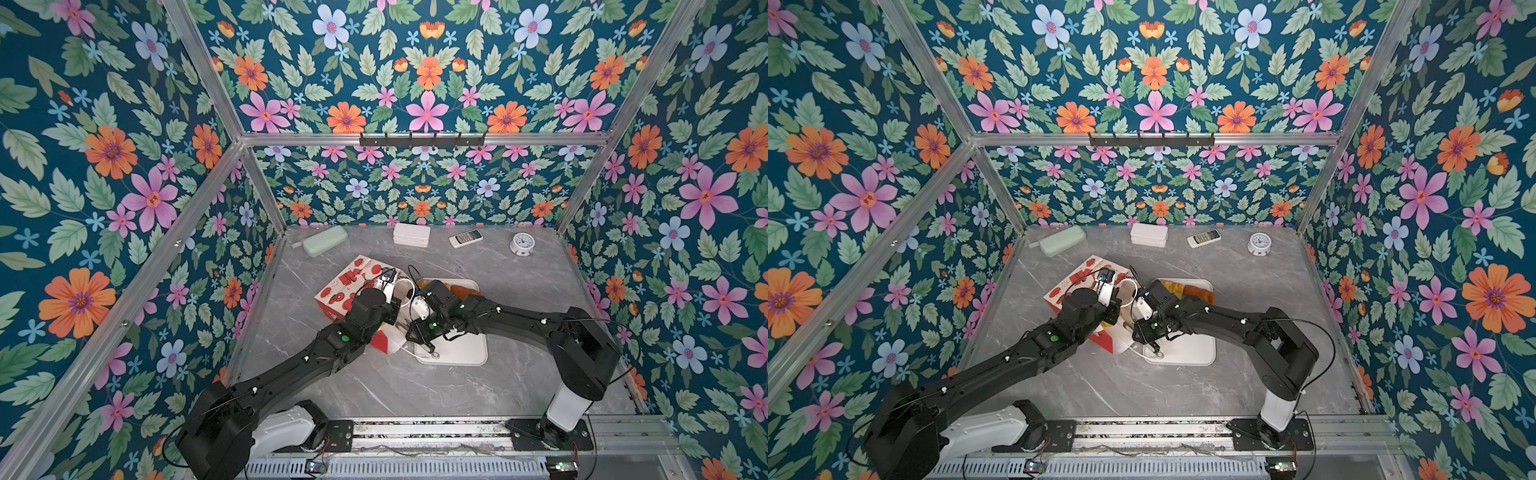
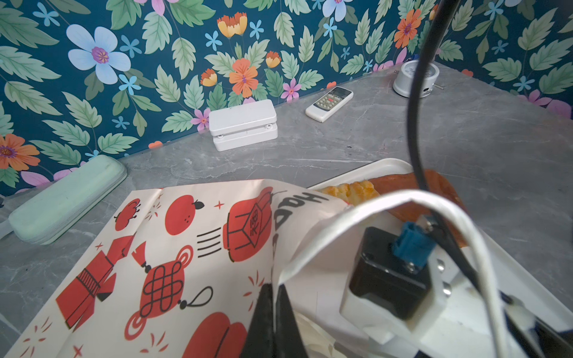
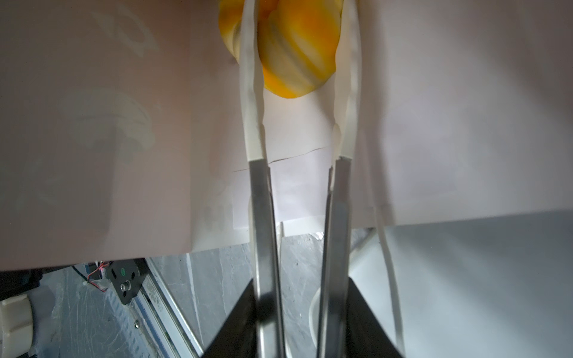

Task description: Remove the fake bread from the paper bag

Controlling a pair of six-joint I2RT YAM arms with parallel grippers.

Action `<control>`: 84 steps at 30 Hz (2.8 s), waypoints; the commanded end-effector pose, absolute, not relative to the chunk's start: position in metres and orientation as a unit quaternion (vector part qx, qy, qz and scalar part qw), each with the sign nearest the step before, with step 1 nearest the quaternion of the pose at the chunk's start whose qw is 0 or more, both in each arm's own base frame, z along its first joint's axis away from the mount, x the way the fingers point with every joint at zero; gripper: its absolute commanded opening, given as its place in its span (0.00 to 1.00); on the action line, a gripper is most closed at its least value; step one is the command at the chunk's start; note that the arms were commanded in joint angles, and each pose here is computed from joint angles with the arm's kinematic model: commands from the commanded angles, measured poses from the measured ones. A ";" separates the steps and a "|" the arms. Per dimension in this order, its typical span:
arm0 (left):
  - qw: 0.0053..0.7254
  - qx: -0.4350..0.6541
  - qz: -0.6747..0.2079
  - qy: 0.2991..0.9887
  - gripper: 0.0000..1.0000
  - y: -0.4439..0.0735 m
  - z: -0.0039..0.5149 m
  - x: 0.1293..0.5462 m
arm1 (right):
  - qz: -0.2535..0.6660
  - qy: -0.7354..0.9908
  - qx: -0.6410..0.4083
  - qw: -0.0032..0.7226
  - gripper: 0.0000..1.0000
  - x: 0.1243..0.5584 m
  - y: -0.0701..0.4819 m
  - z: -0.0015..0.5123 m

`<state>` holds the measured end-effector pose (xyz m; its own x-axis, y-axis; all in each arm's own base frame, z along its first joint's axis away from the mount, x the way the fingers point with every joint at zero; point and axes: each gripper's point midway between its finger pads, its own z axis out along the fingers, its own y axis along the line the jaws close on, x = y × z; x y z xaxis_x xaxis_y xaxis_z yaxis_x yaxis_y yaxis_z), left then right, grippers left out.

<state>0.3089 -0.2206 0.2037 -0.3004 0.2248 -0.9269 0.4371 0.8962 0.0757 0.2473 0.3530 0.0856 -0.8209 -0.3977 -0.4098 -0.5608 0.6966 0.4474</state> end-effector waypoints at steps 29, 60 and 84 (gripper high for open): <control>0.583 0.188 -0.102 0.784 0.01 -0.217 0.212 0.311 | 0.234 0.889 -0.320 0.228 0.46 0.225 0.295 0.123; 0.582 0.195 -0.115 0.781 0.01 -0.215 0.210 0.308 | 0.206 0.813 -0.460 0.292 0.61 0.234 0.306 0.106; 0.582 0.194 -0.134 0.779 0.01 -0.220 0.206 0.309 | 0.145 0.807 -0.493 0.291 0.60 0.268 0.329 0.086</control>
